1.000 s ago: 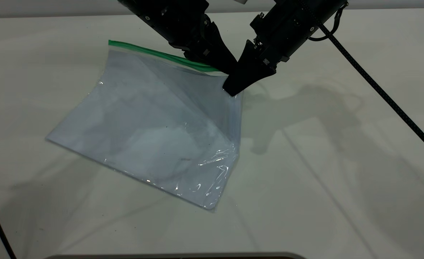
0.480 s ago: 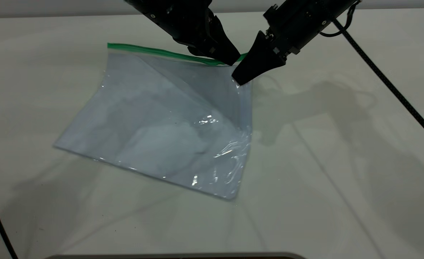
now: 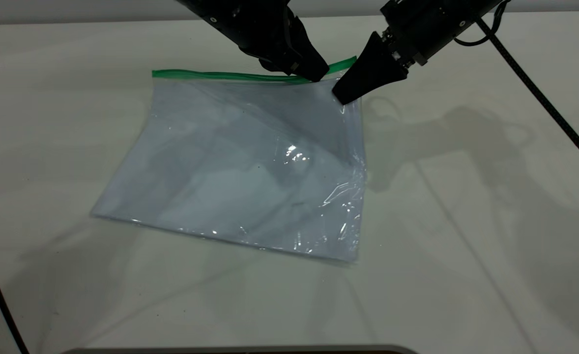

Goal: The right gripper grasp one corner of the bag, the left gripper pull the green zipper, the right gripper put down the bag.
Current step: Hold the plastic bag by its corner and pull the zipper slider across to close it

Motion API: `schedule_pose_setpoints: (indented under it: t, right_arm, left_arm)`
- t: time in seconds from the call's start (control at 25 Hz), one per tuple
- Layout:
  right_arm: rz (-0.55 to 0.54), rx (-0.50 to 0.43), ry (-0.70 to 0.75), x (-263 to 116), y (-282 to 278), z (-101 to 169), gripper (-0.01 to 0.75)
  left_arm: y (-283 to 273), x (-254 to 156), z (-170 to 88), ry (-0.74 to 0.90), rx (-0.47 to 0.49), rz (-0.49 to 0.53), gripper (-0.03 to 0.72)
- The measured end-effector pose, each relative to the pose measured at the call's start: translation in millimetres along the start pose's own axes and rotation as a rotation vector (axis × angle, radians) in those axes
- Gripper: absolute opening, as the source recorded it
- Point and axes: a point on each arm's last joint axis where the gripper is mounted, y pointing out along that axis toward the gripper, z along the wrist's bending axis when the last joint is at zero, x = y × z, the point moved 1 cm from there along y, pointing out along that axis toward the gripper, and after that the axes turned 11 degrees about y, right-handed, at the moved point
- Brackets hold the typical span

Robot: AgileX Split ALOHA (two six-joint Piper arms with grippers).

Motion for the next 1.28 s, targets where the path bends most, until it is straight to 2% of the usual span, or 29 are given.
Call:
schedule_pose_setpoints:
  t: [0.76,1.28]
  right_arm:
    - [-0.055,-0.033,0.052,-13,-33,-24,0.035]
    - [-0.094,-0.118,0.088,-28,-64,-47,0.035]
  left_arm:
    - [-7,-11,15,0.020,0.070,0.026,0.077]
    - [-27,-37,39,-0.023,0.116,0.050,0.080]
